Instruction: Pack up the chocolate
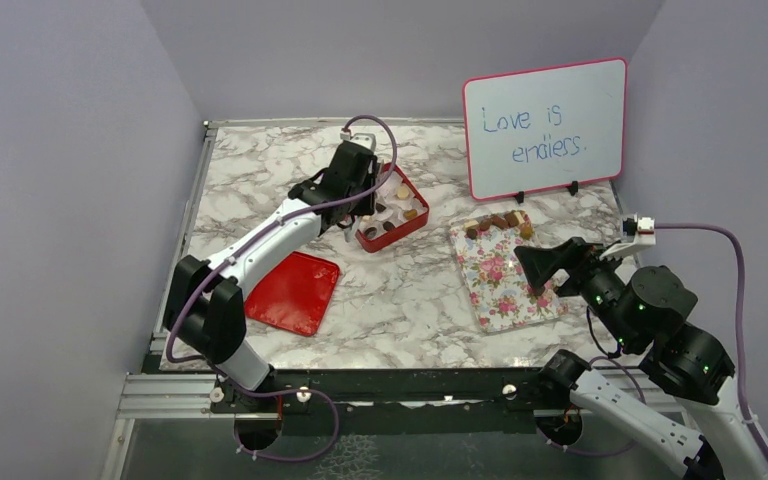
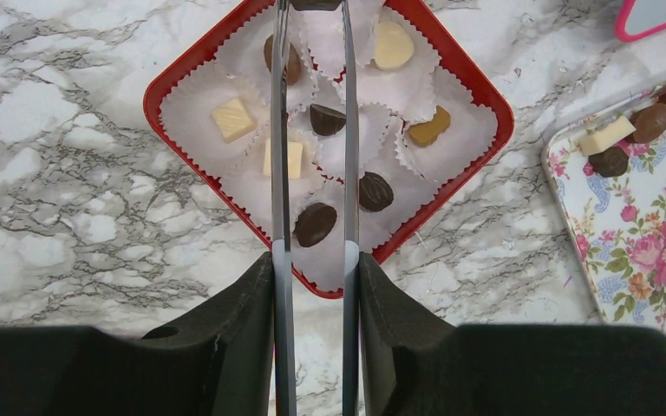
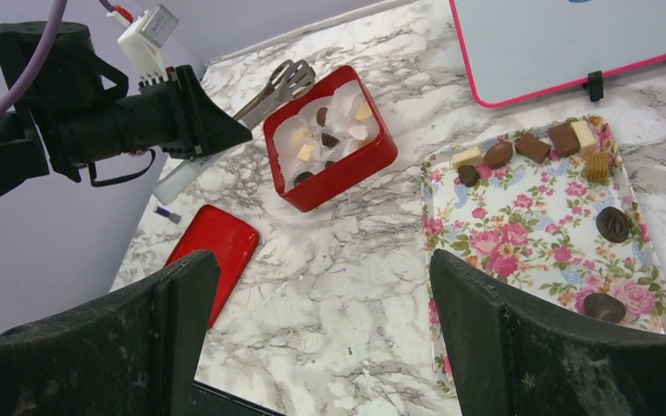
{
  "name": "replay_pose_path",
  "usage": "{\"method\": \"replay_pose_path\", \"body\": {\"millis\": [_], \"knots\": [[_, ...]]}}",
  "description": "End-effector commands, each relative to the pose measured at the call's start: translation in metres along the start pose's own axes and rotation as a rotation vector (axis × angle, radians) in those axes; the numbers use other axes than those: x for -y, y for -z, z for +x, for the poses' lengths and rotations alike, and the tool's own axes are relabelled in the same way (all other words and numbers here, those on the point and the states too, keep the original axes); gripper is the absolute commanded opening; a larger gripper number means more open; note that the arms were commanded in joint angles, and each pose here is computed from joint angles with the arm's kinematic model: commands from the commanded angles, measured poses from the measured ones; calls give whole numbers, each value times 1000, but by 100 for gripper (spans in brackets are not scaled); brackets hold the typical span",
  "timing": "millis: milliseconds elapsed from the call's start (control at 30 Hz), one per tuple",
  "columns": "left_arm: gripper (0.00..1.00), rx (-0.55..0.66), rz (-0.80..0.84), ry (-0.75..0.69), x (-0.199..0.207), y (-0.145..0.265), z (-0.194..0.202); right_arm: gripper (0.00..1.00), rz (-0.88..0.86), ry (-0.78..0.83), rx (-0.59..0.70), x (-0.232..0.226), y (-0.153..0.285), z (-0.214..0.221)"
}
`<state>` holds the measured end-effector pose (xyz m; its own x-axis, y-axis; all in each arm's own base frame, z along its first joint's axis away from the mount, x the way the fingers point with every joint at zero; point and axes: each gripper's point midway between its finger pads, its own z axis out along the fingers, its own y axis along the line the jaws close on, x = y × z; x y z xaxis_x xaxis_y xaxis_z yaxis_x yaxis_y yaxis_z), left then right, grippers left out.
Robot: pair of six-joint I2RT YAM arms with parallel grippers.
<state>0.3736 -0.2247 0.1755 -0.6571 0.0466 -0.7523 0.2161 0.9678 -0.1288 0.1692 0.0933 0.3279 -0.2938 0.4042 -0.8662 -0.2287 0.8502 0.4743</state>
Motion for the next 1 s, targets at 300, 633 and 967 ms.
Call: {"method": "replay_pose_path", "body": {"millis": [300,633,967], "knots": [[31,-60,78,19,6,-35,1,97,-21,-14,11,-6,-1,-4],[33,-66,94,17,10,-45,3,97,-13,-13,17,-2,-1,-3],[38,-72,93,19,12,-54,3,97,-1,-10,22,1,0,-3]]}}
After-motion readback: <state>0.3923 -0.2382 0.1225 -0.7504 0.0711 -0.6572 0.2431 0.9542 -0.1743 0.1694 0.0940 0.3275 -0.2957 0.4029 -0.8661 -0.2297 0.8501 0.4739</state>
